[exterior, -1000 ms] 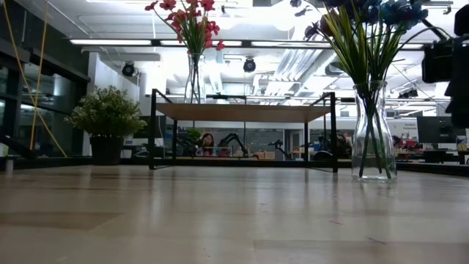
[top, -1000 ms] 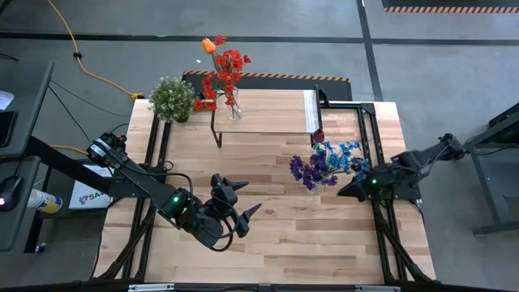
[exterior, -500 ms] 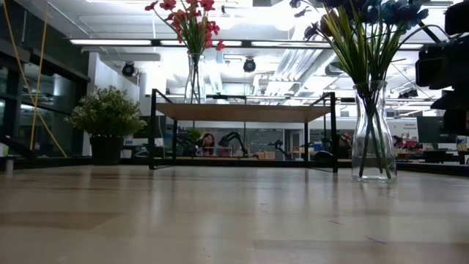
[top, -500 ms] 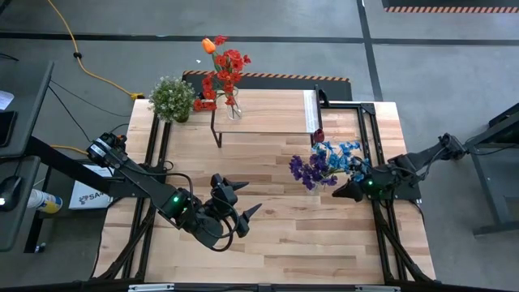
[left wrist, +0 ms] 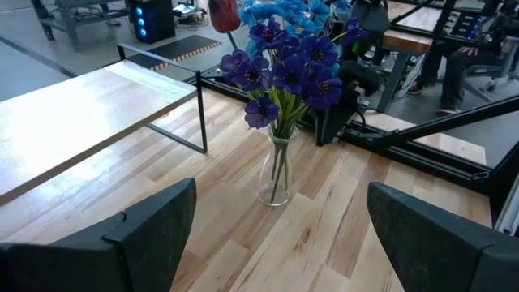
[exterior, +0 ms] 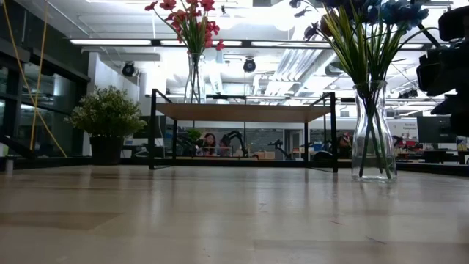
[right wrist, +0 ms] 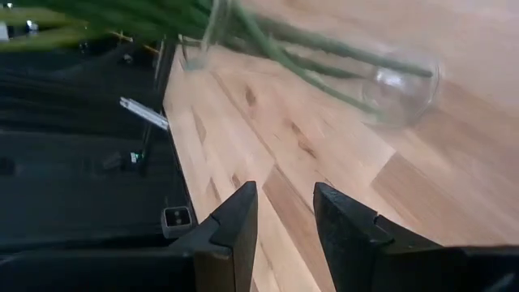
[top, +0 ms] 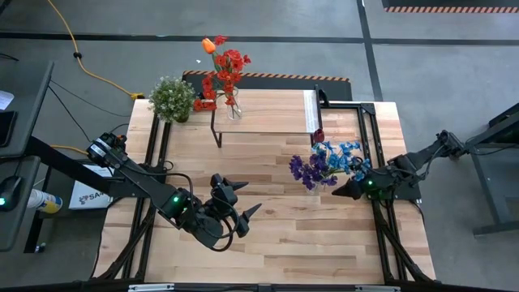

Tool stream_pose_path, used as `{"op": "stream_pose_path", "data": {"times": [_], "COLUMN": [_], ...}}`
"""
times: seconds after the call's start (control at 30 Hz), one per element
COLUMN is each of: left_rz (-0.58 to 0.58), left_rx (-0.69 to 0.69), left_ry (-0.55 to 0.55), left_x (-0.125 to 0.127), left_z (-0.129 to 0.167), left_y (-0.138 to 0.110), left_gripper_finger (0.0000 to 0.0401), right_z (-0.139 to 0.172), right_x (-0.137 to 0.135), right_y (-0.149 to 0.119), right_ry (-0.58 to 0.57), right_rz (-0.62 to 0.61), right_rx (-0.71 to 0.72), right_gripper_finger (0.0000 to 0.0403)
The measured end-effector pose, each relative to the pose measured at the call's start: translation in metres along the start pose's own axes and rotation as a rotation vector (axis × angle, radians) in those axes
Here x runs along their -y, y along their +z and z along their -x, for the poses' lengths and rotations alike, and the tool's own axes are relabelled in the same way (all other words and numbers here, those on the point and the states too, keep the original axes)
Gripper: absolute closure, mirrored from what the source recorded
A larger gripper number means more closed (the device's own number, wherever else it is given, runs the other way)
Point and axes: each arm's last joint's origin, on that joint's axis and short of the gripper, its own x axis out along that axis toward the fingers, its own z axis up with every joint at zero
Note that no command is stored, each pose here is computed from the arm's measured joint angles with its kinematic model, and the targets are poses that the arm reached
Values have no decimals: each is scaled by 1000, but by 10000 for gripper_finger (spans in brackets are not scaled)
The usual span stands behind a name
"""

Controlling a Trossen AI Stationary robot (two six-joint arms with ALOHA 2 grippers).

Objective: Pick and place flowers into a vace then onto a shelf
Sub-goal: Put the right transparent vase on the shelf

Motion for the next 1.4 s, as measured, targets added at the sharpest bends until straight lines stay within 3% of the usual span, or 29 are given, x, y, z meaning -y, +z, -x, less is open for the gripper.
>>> {"op": "stream_pose_path", "data": {"times": [0.2,0.43,0.6,0.87,1.4], "left_rz": [0,-1,-1,-1,-14], "left_rx": [-4,-4,-3,-3,-6], "left_ry": [-5,-4,-4,-4,0], "left_x": [0,0,0,0,0], "left_z": [0,0,0,0,0], "left_y": [0,0,0,0,-1], "left_gripper_finger": [9,9,9,9,9], "right_z": [0,1,-2,-12,-17], "right_x": [-3,-1,0,3,3], "right_y": [7,11,8,5,-2], "right_ry": [0,-37,-36,-126,-159], "right_rz": [56,93,60,78,254], "right_rx": [233,350,281,242,193], "right_gripper_finger": [289,289,289,289,289]}}
